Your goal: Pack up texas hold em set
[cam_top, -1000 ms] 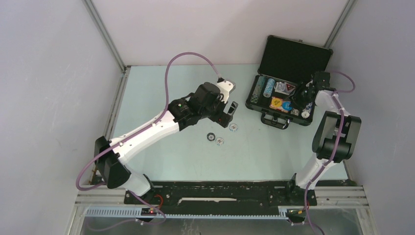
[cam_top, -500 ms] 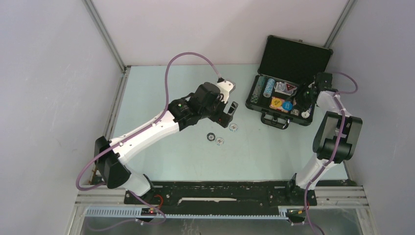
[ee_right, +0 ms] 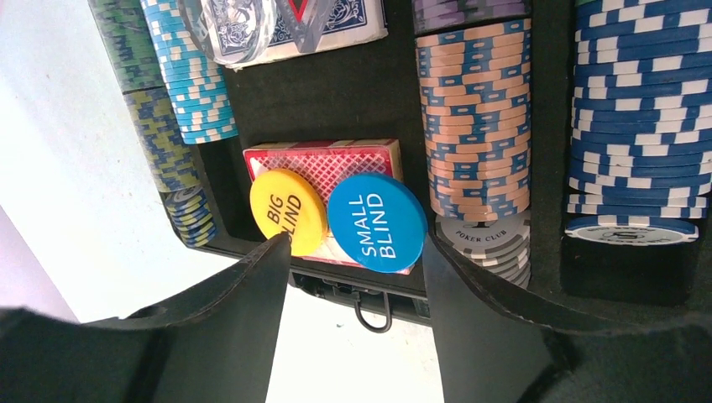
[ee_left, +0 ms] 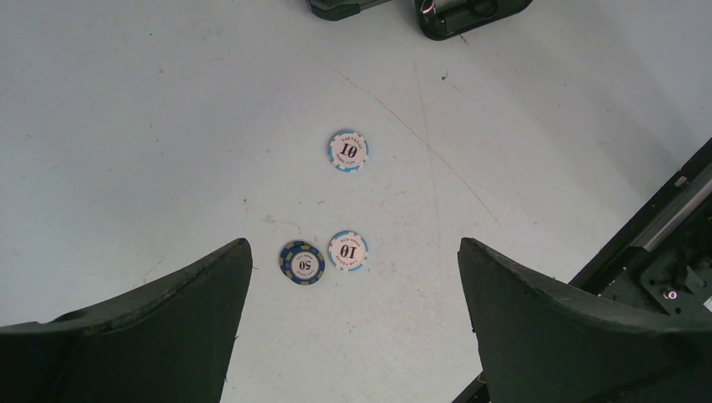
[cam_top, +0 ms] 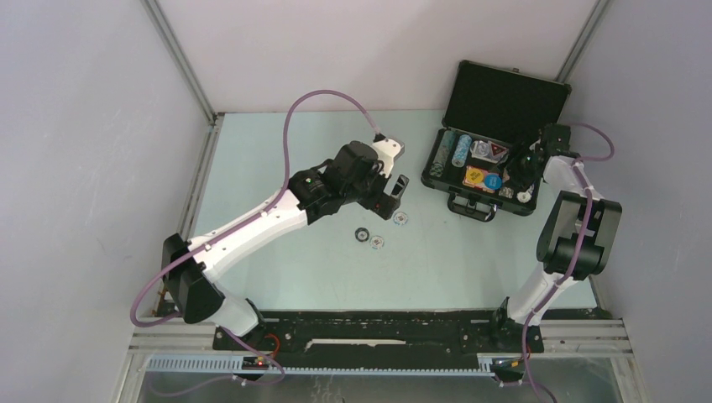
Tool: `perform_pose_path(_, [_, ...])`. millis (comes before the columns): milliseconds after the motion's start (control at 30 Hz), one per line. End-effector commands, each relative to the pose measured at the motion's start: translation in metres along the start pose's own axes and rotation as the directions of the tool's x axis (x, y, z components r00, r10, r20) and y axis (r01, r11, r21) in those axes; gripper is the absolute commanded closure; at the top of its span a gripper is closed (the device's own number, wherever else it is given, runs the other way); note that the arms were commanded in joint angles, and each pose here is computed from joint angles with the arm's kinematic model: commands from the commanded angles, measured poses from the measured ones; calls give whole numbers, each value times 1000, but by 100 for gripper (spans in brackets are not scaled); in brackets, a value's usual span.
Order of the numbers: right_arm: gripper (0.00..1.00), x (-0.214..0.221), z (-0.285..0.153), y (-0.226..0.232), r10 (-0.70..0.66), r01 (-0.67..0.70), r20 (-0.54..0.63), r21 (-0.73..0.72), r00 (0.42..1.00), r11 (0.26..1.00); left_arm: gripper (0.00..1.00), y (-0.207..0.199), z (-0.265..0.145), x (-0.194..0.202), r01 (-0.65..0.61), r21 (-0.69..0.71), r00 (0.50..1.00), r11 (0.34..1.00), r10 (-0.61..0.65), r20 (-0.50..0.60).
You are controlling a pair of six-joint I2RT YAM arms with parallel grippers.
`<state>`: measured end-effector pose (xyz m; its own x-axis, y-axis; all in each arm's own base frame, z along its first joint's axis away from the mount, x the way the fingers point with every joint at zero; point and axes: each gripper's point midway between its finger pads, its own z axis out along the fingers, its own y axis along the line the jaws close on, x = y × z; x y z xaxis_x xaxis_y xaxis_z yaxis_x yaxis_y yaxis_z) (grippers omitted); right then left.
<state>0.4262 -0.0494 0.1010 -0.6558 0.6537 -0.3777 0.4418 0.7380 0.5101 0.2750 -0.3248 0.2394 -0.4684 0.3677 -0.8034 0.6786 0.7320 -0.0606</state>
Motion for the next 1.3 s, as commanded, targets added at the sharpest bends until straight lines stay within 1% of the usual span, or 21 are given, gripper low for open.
perform_pose_path(0, [31, -7, 0, -3, -17, 16, 24, 2, 1000, 1000, 2, -2, -8, -18, 5, 14, 999, 1000, -5, 47])
perform_pose_path(100, [31, -3, 6, -3, -8, 8, 6, -14, 1000, 1000, 2, -2, -9, -19, 5, 13, 999, 1000, -5, 48])
perform_pose_path(400, [31, -6, 12, -1, -4, 4, 11, -32, 1000, 999, 1, -1, -9, -18, 3, 11, 999, 1000, -4, 46])
perform_pose_path(667, [32, 1, 17, 11, -31, 31, -10, -49, 999, 998, 1, -2, -8, -18, 3, 12, 999, 1000, -4, 45])
perform_pose_path(767, [32, -1, 13, 9, -31, 31, 4, -31, 1000, 999, 1, -1, -8, -18, 1, 10, 999, 1000, -2, 45])
perform_pose_path(933, [30, -13, -9, 6, -47, 44, 71, 36, 996, 998, 1, -1, -11, -20, 2, 12, 999, 1000, -2, 51])
perform_pose_path(1100, [23, -8, -35, 17, -136, 122, 122, 121, 983, 985, 1, 4, -26, -30, 4, -15, 996, 1000, -2, 94])
perform_pose_path(1200, [21, 17, -36, 46, -233, 222, 96, 110, 968, 969, 1, 16, -45, -41, 16, -71, 987, 997, -5, 162])
perform_pose_path(1267, [19, 48, -32, 74, -328, 323, 64, 74, 943, 944, 1, 28, -61, -49, 46, -126, 972, 991, -15, 233])
